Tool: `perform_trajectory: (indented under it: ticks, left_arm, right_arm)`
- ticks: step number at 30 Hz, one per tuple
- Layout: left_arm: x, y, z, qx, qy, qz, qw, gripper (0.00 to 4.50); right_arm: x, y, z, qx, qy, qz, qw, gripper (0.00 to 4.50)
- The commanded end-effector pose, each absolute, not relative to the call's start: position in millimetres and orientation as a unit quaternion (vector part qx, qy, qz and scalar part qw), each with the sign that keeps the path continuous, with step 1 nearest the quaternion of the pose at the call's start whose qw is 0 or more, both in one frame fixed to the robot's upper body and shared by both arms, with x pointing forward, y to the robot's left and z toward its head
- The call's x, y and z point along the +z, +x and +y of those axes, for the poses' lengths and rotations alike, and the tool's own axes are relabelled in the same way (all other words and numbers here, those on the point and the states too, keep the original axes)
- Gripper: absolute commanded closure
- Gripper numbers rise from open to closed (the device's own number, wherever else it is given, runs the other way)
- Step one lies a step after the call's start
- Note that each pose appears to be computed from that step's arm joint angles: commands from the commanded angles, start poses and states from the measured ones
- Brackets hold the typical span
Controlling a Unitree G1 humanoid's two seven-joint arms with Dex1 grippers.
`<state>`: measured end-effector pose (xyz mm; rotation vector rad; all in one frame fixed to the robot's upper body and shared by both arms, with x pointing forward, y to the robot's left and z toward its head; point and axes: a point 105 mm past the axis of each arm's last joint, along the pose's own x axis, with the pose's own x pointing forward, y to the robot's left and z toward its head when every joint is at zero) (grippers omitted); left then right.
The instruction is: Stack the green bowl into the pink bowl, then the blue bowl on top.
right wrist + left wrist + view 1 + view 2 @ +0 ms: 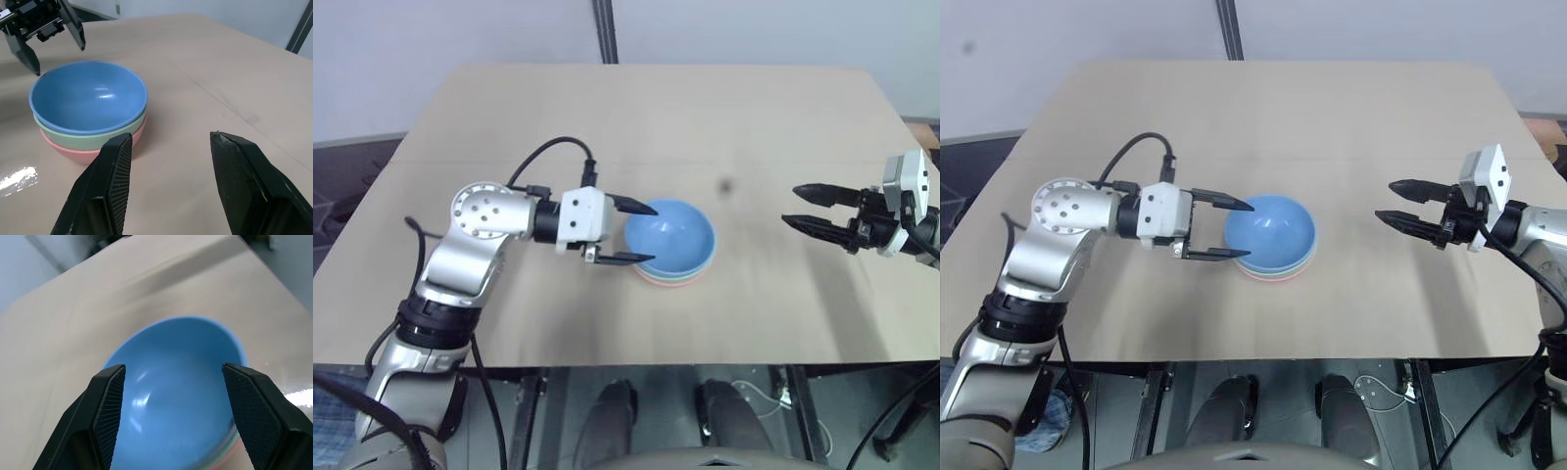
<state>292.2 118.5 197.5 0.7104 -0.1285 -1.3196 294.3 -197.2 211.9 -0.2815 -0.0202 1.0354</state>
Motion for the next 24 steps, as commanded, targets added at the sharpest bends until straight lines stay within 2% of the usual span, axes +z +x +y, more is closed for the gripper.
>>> perform_trajectory:
  ticks: [1,6,9,17,24]
  left_arm:
    - [211,294,142,-0.543,0.288,-0.062,0.786,1.17]
    - [202,288,171,-0.482,0.195,-0.029,0.854,1.17]
    - [193,285,183,-0.449,0.166,-0.016,0.878,1.17]
    - [171,270,202,-0.386,0.137,0.027,0.912,1.17]
    - [172,266,202,-0.388,0.139,0.025,0.911,1.17]
  right_arm:
    - [216,293,-204,0.487,-0.146,-0.013,0.861,1.83]
    - [203,294,-213,0.484,-0.148,0.007,0.862,1.83]
    - [196,294,-216,0.485,-0.152,0.013,0.861,1.83]
    - [180,288,-227,0.494,-0.173,0.010,0.852,1.83]
    - [177,281,-227,0.517,-0.179,0.004,0.837,1.83]
